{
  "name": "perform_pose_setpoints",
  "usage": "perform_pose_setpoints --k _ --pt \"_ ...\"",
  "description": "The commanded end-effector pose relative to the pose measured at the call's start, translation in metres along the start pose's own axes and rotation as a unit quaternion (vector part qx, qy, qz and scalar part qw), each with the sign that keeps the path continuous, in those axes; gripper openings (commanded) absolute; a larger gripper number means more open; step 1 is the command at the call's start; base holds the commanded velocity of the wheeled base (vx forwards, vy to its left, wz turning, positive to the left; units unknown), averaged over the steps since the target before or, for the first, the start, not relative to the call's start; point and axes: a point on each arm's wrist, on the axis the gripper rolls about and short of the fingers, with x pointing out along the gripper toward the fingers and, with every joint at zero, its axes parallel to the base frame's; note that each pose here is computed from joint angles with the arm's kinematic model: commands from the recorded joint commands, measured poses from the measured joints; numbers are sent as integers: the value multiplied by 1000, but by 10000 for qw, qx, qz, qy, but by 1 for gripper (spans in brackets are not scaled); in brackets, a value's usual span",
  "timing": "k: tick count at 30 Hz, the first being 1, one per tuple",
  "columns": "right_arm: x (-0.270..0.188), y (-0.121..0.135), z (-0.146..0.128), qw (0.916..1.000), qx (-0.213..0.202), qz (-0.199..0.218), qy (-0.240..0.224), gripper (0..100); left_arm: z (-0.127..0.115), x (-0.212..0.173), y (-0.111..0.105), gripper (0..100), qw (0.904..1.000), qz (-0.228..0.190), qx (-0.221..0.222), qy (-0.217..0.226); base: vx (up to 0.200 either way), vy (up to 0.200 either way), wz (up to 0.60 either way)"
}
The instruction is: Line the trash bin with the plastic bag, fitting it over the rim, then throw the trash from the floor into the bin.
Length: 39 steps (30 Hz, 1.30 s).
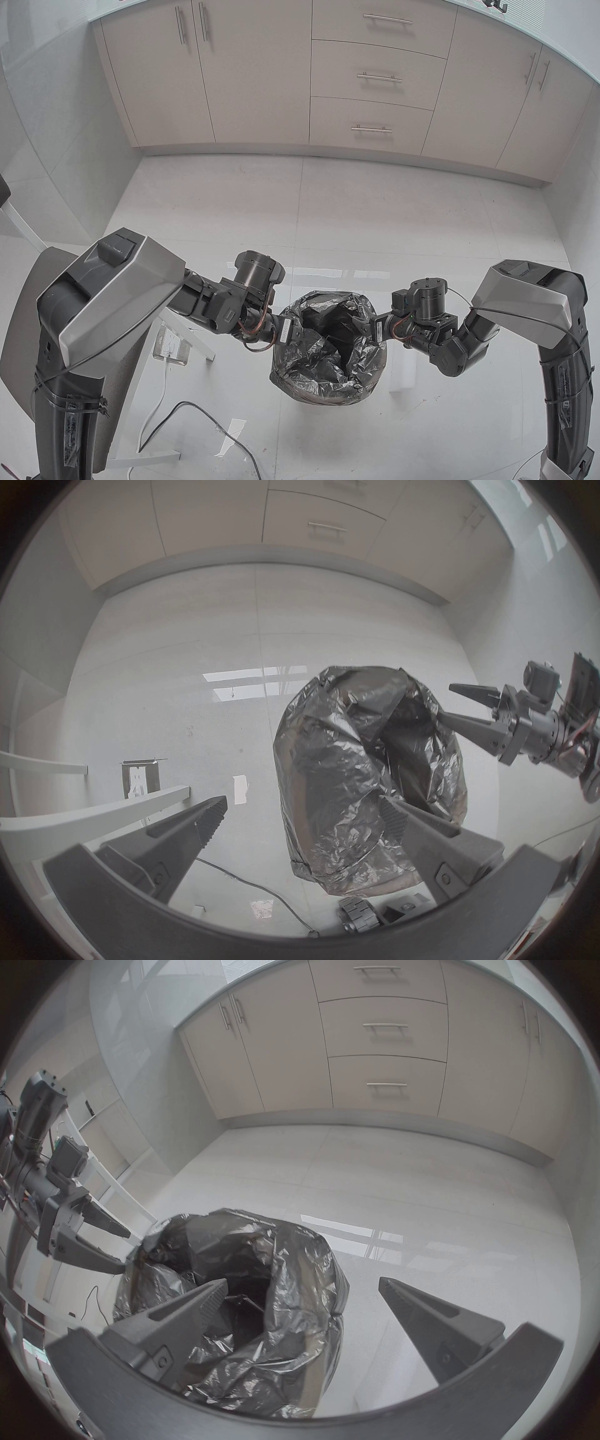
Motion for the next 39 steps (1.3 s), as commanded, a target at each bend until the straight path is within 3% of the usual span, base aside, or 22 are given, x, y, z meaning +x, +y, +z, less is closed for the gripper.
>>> perform_pose_setpoints --k 1,6,24,39 --pt "10 -2 -15 9999 13 -32 144 100 -12 18 -1 100 9997 53 176 146 0 0 0" --pt "17 -9 -19 9998 44 -125 149 100 -19 35 2 100 9988 342 321 109 0 0 0" --pt "36 -30 -36 9990 120 -372 215 100 -27 60 9 100 9964 660 499 199 0 0 0" --pt "36 -33 -33 9989 121 -414 161 100 -22 62 9 100 9965 678 471 119 0 0 0"
